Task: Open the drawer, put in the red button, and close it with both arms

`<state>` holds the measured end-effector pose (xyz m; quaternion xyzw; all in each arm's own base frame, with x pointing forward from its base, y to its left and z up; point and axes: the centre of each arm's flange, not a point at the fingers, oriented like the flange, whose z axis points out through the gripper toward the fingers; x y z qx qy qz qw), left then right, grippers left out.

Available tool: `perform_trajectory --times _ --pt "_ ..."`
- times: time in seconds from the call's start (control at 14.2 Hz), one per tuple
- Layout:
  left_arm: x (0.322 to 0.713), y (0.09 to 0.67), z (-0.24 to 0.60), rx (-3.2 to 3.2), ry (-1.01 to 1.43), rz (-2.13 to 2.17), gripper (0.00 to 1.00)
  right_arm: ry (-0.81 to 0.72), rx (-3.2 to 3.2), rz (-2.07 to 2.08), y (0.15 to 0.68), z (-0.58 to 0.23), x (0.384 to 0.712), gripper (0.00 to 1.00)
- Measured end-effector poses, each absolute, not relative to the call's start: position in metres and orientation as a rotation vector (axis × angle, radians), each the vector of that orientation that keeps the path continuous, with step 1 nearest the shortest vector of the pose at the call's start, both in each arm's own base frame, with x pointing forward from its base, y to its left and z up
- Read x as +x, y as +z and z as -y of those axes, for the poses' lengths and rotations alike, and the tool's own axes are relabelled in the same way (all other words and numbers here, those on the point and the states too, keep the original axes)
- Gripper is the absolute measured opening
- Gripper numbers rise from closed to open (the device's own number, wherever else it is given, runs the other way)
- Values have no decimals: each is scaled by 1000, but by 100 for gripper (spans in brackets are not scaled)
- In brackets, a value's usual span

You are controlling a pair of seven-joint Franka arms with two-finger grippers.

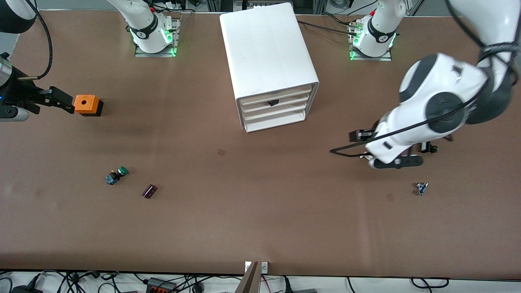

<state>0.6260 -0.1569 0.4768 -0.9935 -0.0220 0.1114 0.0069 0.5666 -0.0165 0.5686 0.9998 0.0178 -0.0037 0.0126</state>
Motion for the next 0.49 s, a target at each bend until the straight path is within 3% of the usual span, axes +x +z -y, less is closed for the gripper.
perform_trajectory --times 0.49 --pt "588 582 19 -3190 146 -154 100 -18 3116 -50 567 17 566 100"
